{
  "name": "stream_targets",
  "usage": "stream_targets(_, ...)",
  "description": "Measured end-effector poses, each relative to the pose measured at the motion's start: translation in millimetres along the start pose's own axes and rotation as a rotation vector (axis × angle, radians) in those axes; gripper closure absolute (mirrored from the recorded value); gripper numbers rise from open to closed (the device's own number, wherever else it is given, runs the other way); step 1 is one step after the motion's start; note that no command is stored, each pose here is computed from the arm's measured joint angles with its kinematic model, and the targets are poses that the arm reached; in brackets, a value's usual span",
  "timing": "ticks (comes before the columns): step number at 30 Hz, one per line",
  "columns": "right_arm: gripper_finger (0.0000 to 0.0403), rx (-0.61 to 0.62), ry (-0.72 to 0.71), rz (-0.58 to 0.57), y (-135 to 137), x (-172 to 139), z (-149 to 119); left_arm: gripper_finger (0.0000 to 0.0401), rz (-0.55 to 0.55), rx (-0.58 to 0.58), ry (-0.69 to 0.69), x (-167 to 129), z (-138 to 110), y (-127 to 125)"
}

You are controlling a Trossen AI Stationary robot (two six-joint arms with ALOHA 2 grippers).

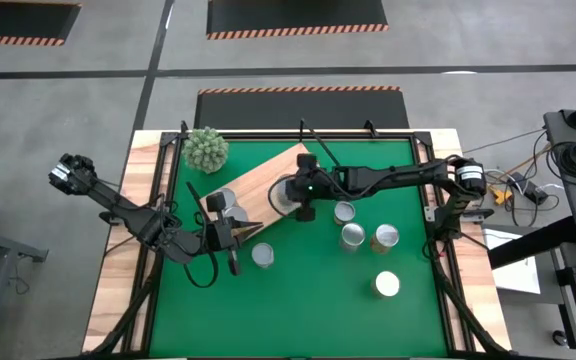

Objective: Pick and place cans onto a shelf
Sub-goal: Put the canned cherries on the shelf

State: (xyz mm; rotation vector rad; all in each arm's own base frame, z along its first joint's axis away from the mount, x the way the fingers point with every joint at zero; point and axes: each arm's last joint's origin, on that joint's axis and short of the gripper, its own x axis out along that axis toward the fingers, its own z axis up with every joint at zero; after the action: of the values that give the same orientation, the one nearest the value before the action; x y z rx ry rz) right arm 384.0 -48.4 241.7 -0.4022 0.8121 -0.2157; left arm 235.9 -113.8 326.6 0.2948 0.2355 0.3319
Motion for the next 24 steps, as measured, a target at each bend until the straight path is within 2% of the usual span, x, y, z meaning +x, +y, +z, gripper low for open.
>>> stream_targets(6, 0.036, 0.078, 0.083, -0.033, -8, -9, -8, 0.0401, 0.0, 0.0, 0.0, 0, 0, 0)
stream_targets(24, 0.036, 0.138, 0.08, -0.016, -8, -22, -7, 0.0401, 0.001, -0.003, -0.002, 0, 0, 0)
